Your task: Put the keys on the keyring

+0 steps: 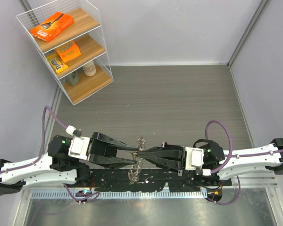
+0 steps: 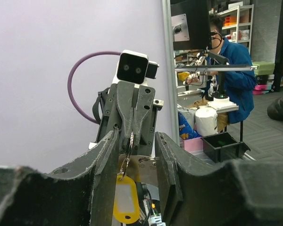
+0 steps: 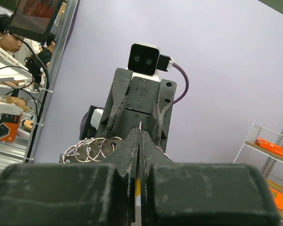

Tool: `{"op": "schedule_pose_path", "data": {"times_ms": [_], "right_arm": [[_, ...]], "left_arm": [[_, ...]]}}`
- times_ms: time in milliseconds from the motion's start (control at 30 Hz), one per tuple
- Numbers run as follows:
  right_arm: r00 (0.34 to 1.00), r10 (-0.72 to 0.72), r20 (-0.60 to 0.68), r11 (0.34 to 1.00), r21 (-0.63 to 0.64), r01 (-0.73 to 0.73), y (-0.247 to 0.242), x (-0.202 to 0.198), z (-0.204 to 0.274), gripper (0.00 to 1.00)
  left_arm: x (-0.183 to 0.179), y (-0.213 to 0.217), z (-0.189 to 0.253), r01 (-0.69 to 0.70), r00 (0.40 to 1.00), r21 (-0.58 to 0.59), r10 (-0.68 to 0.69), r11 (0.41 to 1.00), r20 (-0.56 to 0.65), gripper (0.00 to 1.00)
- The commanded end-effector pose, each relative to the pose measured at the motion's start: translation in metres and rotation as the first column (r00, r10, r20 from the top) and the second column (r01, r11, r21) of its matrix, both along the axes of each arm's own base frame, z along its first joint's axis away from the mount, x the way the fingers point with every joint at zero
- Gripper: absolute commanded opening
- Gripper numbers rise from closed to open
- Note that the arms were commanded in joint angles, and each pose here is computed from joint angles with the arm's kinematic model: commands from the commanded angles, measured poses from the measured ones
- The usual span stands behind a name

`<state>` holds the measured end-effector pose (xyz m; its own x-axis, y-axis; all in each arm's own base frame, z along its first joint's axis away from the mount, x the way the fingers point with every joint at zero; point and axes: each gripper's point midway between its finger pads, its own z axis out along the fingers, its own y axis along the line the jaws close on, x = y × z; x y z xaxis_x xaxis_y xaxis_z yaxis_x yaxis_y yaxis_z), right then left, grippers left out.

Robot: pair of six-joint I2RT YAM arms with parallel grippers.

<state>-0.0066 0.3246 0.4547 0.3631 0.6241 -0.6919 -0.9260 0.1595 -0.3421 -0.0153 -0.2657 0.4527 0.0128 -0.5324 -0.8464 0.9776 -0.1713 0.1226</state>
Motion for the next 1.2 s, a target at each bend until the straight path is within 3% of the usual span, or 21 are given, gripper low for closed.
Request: {"op": "schedule_pose_path", "data": {"times_ms": [0,833,1000,1067,1167], "right_arm": [[1.000,0.014,-0.003,0.989,0.145,-0.013,-0.0236,-0.0010,0.0411,0.05],[1.000,0.026,0.006,0.990,0.136,-0.027,-0.0190,-0.0040,0.0421,0.06],[1.000,0.028,0.011,0.990,0.135,-0.029,-0.0186,-0.0048,0.0429,0.06],[0.999,0.030,0.013,0.990,0.136,-0.031,-0.0192,-0.0053,0.0437,0.05],[0.999,0.031,0.014,0.991,0.131,-0.033,-0.0188,-0.0056,0.0425,0.06]], "left_arm": [[-0.0049,0.0140,0.0262,0.012,1.000,-0.090,-0.010,0.996,0.020,0.41],[-0.0035,0.0096,0.0299,0.011,1.000,-0.100,-0.009,0.995,0.015,0.26],[-0.0033,0.0091,0.0300,0.011,1.000,-0.095,-0.010,0.995,0.014,0.17],[-0.0032,0.0091,0.0301,0.011,1.000,-0.093,-0.011,0.996,0.010,0.02],[-0.0023,0.0086,0.0303,0.008,1.000,-0.095,-0.008,0.995,0.004,0.00]]}}
